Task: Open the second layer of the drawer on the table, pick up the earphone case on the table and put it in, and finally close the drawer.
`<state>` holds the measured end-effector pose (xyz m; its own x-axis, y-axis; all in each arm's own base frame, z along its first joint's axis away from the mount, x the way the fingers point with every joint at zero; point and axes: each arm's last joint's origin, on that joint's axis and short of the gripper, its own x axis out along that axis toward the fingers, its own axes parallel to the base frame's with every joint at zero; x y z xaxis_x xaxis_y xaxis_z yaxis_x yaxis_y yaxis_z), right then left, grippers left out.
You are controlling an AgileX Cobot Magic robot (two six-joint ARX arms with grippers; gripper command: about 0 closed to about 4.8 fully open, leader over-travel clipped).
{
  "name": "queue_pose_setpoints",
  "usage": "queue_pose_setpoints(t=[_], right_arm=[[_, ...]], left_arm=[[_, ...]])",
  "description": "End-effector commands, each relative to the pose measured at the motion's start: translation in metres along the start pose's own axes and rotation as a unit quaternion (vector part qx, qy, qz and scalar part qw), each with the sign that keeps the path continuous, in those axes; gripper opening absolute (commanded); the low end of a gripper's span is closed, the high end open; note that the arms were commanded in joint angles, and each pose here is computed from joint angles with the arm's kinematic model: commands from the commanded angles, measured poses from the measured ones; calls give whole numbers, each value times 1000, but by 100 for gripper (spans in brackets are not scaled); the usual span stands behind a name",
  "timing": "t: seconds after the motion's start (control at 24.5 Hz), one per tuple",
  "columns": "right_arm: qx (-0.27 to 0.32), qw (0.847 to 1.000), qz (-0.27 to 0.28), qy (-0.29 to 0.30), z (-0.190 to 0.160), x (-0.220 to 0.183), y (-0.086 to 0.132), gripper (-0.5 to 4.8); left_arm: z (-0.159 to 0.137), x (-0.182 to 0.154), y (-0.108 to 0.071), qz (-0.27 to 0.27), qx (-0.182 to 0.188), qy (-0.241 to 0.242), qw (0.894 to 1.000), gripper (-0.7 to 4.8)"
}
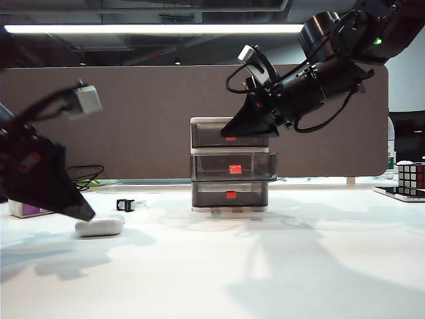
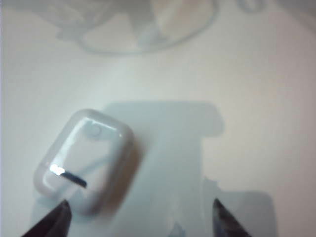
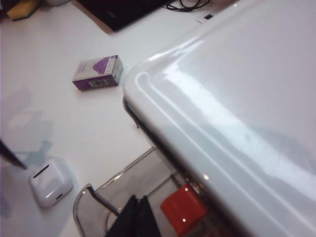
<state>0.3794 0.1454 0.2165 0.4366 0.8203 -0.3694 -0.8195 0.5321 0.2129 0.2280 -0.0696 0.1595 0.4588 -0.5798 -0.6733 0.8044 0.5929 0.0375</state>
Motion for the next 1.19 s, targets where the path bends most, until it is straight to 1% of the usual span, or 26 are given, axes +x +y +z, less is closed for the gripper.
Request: queue_pose_setpoints(t=[0.04,0.08,0.12,0.16,0.25,0.29,0.33,0.41,0.45,0.61,0.82,0.9,1.02,1.19], right_arm=[[9,1000,13,9,0,-1,2,-5],[11,1000,15,11,0,-1,2,-5],[11,1000,16,13,-1,-1,2,-5],[12,1000,17,14,-1,-1,3,-5],[13,1000,23,14,-1,-1,3,-5],[14,999,24,15,-1,-1,3,-5],[15,999,24,16,-2,-1,3,-5],[15,999,26,16,-2,-1,3,-5],[16,999,26,17,-2,-1,3,-5],[18,999,26,20,-3,-1,3,-5],[16,999,26,20,-3,-1,3,-5],[17,999,27,20,-3,-1,3,-5],[16,999,27,23,-3,-1,4,-5],[13,999,27,25,-4,-1,4,-5]], left_arm=[[9,10,12,-9,26,4,1000,408],[11,11,14,-4,28,12,1000,436],[13,12,17,5,33,21,999,447],[15,11,18,10,42,26,999,451],[18,10,21,11,73,27,997,451],[20,8,23,14,80,27,996,450],[21,6,28,14,88,28,996,448],[20,4,34,7,87,31,996,433],[19,2,42,-12,84,23,996,431],[19,-1,53,-35,84,-9,996,430],[16,6,60,-59,79,-20,995,424],[14,12,62,-72,78,-23,994,394],[12,19,65,-88,75,-26,993,394],[9,26,69,-94,76,-20,992,394]])
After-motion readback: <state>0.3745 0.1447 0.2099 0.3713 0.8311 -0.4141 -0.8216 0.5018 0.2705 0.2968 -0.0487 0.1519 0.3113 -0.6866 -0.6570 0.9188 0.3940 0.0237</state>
